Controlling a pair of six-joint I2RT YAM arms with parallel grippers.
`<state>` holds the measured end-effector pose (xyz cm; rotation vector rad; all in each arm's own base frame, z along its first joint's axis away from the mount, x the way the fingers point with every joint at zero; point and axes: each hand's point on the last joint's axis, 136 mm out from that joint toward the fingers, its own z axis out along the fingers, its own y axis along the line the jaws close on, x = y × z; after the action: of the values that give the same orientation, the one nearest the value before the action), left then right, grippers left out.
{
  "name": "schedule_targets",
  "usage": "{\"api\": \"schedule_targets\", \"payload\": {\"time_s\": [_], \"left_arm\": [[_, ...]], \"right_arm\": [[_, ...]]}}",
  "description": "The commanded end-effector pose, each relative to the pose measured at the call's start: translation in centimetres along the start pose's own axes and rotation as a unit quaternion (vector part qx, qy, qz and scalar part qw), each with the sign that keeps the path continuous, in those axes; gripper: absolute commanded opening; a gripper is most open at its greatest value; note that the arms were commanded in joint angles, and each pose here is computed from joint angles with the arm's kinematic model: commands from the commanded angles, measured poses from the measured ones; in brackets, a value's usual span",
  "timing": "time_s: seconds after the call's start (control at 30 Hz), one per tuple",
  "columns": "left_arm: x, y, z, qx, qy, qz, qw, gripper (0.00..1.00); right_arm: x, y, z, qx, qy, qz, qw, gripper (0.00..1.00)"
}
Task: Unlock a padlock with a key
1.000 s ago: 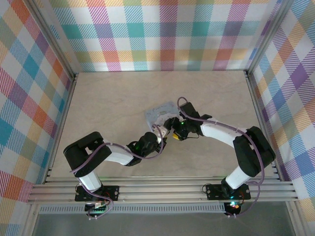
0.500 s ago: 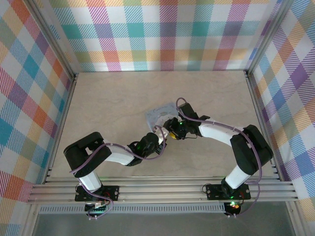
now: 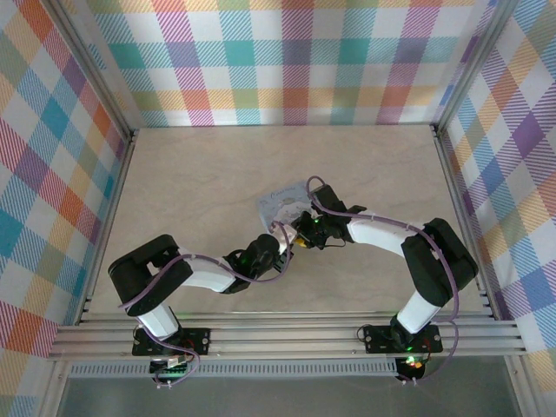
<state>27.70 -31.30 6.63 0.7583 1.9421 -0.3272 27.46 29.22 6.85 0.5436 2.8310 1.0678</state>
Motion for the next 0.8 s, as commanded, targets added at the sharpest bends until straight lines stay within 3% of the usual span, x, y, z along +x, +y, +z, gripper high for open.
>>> {"api": "schedule_targets", "payload": {"time_s": [0.0, 0.17, 0.23, 0.37, 0.43, 0.77], "left_arm": [[-2.7, -0.6, -1.0, 0.013, -0.044, -0.013, 0.999, 0.00], [-2.6, -0.7, -1.4, 0.018, -0.045, -0.019, 0.999, 0.00], [-2.4, -0.4, -1.5, 0.008, -0.040, -0.019, 0.999, 0.03], [-2.1, 0.6, -1.7, -0.024, -0.033, -0.024, 0.999, 0.27], [-2.1, 1.2, -2.2, -0.037, -0.037, -0.039, 0.998, 0.34], [-1.2, 3.4, -4.5, -0.077, -0.030, -0.097, 0.992, 0.43]], "right_arm": [[1.3, 0.5, 0.8, -0.002, 0.023, -0.018, 1.000, 0.17], [1.2, 0.4, 0.7, -0.002, 0.015, -0.018, 1.000, 0.00], [1.1, 0.3, 0.3, -0.003, 0.005, -0.022, 1.000, 0.00], [0.4, -0.3, -0.8, 0.005, -0.030, -0.036, 0.999, 0.00], [-0.1, -0.7, -1.3, 0.008, -0.052, -0.041, 0.998, 0.00], [-2.5, -1.0, -1.3, -0.013, -0.126, -0.026, 0.992, 0.00]]}}
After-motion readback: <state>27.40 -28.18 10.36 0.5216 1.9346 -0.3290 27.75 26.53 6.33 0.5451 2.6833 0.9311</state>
